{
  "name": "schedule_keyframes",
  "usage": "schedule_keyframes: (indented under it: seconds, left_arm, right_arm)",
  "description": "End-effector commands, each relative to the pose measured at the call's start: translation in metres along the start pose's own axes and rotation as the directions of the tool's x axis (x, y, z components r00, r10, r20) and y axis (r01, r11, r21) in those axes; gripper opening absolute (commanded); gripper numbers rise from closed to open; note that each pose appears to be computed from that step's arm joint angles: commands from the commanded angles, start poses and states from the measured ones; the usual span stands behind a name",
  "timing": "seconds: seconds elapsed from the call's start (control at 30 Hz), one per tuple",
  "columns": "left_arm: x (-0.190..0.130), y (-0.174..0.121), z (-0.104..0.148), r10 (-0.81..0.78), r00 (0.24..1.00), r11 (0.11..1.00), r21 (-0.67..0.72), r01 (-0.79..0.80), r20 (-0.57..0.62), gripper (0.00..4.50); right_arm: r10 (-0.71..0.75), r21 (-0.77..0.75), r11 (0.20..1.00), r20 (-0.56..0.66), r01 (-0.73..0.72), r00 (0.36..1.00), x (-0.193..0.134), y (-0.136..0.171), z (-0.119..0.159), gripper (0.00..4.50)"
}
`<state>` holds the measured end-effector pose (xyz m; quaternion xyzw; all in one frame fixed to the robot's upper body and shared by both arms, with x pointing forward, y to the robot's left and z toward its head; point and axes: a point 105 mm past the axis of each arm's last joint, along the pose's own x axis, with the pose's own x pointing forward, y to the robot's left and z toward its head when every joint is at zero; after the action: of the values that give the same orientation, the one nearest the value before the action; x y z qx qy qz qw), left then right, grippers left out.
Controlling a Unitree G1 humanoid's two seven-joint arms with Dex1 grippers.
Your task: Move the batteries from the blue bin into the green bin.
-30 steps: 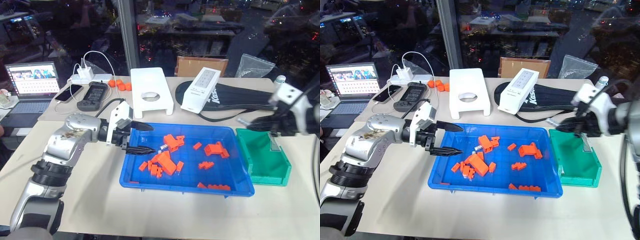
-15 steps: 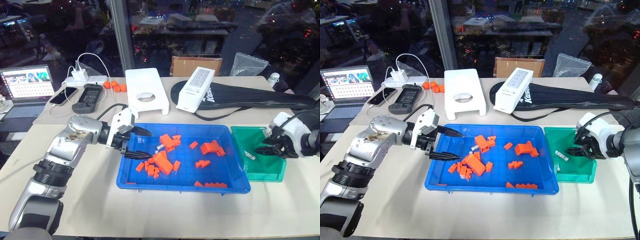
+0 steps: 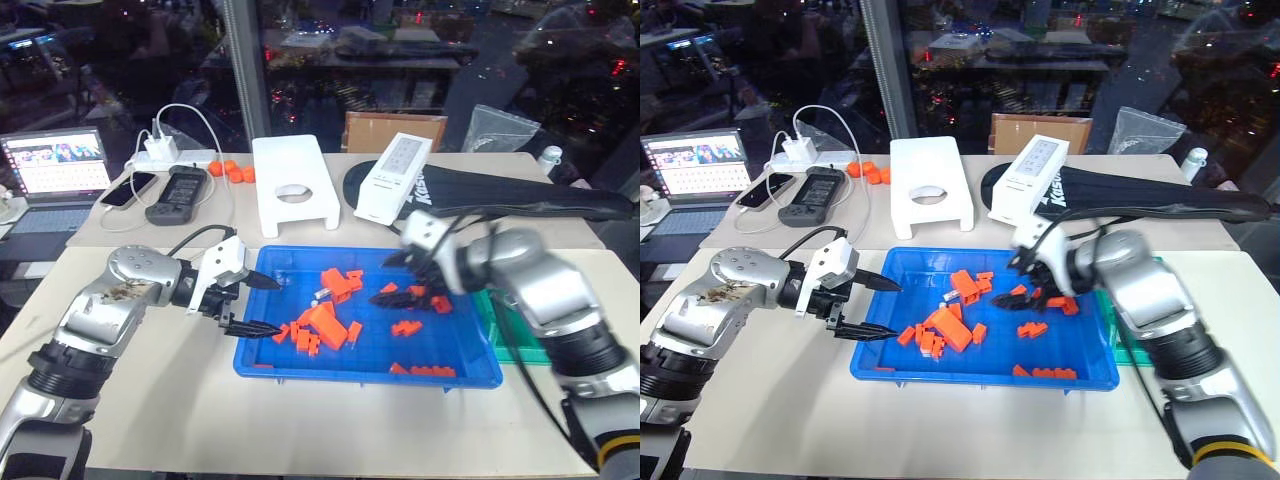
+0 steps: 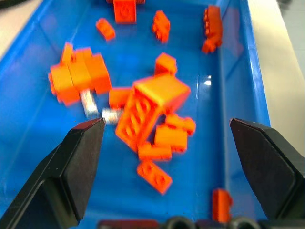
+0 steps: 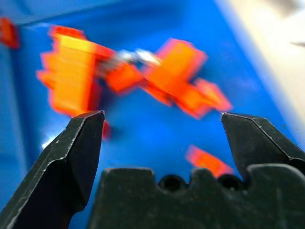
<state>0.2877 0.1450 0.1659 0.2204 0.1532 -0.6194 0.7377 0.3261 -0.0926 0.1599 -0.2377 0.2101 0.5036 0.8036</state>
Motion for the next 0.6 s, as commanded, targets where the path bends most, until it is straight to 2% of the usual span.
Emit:
schedule_keyframes:
  seconds: [0.03,0.23,0.47,0.57,0.6]
  left_arm:
    - [-0.008,-0.003,0.01,0.024,1.0,0.999,0.034,-0.025,0.01,4.5]
    - [-0.009,-0.003,0.01,0.031,0.999,0.999,0.033,-0.031,0.007,4.5]
    - [-0.009,-0.002,0.013,0.025,1.0,0.999,0.038,-0.025,0.015,4.5]
    - [-0.008,-0.002,0.015,0.018,0.999,0.999,0.038,-0.019,0.026,4.5]
    - [-0.008,-0.002,0.015,0.017,0.999,0.999,0.038,-0.018,0.027,4.5]
  right_arm:
    - [0.021,0.049,0.998,0.075,-0.025,0.997,0.019,0.026,0.023,4.49]
    - [0.004,0.135,0.991,0.064,-0.013,0.998,0.045,0.042,0.021,4.49]
    - [-0.015,0.171,0.985,0.023,0.011,1.0,0.058,0.048,0.009,4.49]
    - [-0.025,0.183,0.983,0.038,0.018,0.999,0.06,0.049,0.01,3.81]
    - [-0.027,0.182,0.983,0.045,0.018,0.999,0.06,0.049,0.012,3.44]
